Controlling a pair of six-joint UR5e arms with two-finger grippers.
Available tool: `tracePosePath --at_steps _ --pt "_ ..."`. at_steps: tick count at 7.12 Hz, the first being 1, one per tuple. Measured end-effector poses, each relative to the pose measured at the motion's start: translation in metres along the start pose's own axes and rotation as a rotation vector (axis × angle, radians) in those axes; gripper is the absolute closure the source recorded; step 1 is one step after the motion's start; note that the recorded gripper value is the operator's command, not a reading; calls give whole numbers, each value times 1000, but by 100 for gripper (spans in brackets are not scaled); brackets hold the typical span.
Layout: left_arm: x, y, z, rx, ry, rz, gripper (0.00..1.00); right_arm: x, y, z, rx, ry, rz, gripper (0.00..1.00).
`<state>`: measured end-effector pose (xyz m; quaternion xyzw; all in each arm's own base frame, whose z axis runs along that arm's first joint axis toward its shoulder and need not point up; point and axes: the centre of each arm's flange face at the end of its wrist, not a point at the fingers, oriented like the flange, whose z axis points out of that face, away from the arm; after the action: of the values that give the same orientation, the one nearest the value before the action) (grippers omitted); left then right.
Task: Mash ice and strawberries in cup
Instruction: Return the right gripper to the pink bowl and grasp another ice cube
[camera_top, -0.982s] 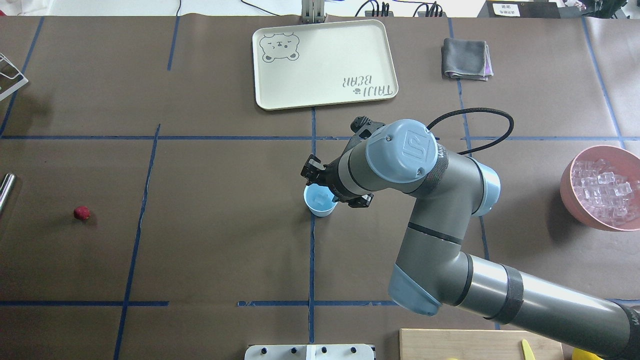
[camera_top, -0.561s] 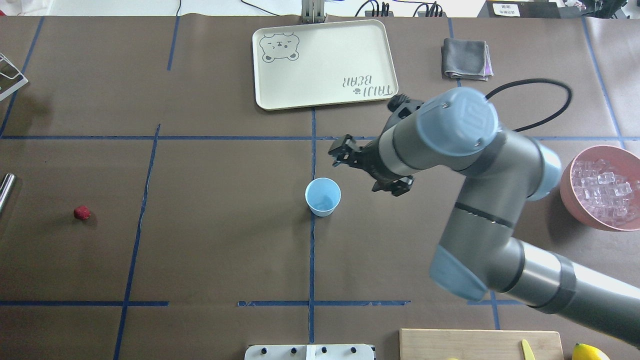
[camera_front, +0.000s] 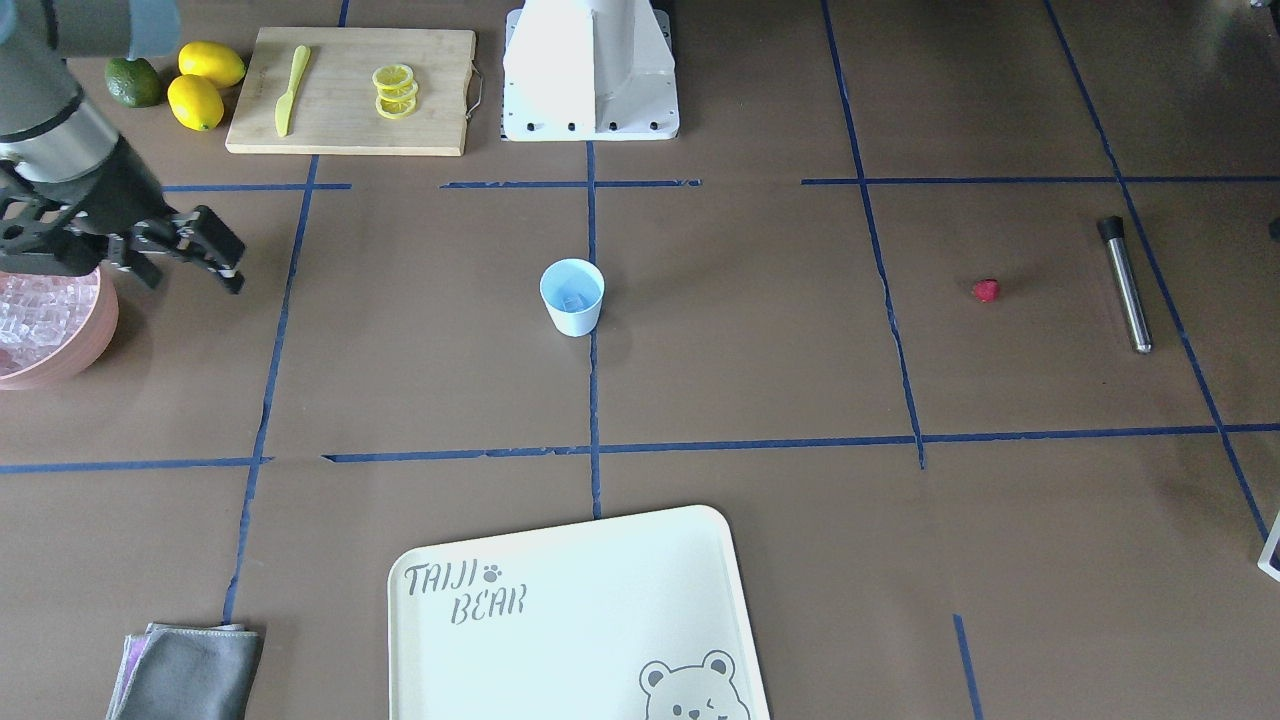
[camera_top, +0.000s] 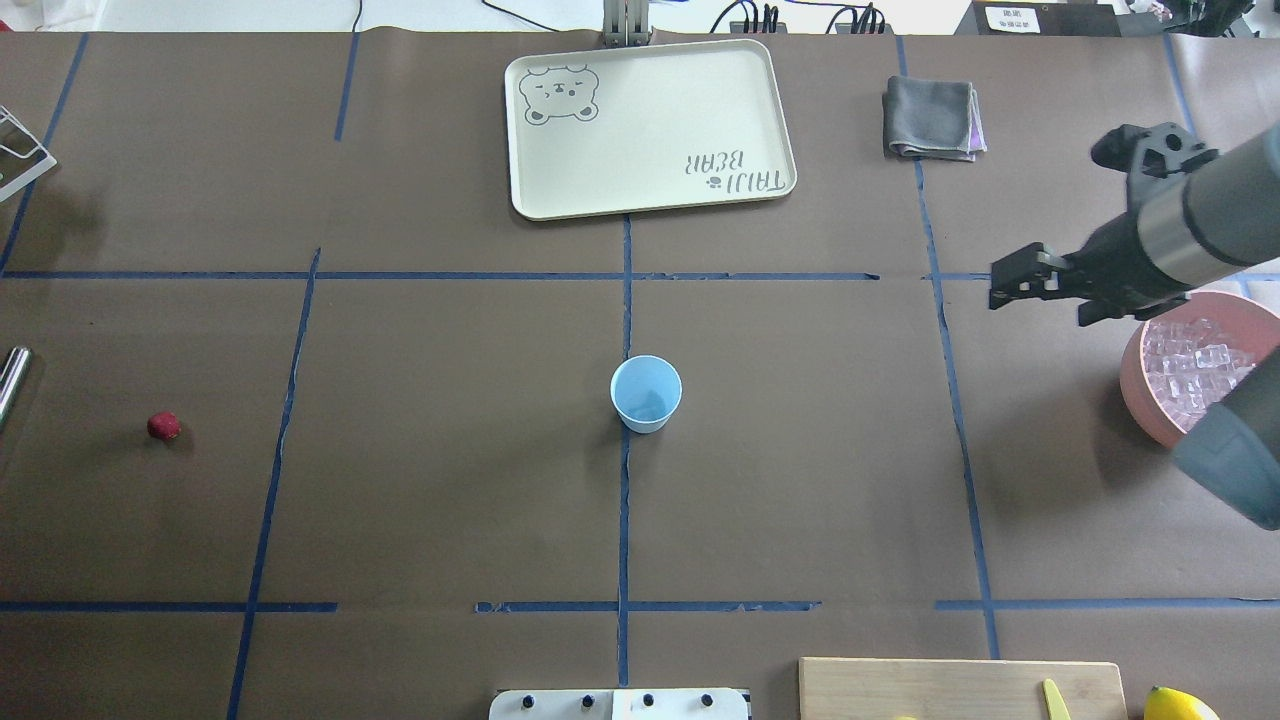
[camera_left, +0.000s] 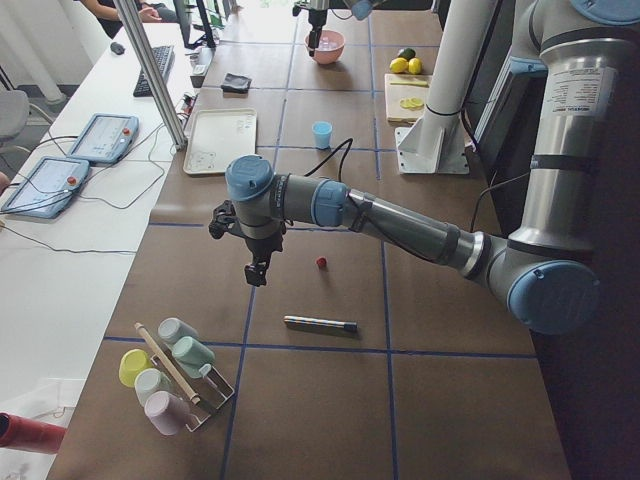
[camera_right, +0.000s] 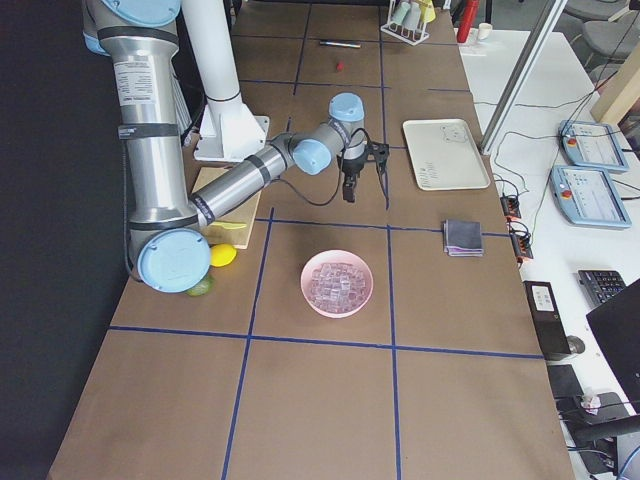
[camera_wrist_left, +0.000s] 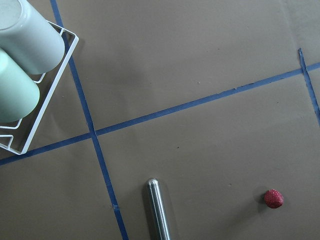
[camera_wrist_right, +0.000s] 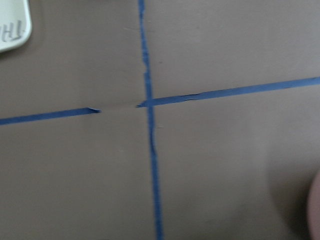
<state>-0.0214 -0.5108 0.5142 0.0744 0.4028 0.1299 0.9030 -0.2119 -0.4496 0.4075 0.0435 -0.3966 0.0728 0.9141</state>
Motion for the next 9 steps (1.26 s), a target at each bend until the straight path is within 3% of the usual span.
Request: tracePosePath --at_steps 2,4,7,9 --pt "-4 1 3 -7 1 -6 0 96 -5 12 -27 106 -153 0" --pt "-5 1 5 -10 2 -7 0 152 -14 35 -65 158 -239 1" --pt "-5 1 4 -9 1 -6 0 188 -18 64 -93 180 -242 2" --pt "-4 1 4 -8 1 -5 0 199 -16 73 -110 187 -230 12"
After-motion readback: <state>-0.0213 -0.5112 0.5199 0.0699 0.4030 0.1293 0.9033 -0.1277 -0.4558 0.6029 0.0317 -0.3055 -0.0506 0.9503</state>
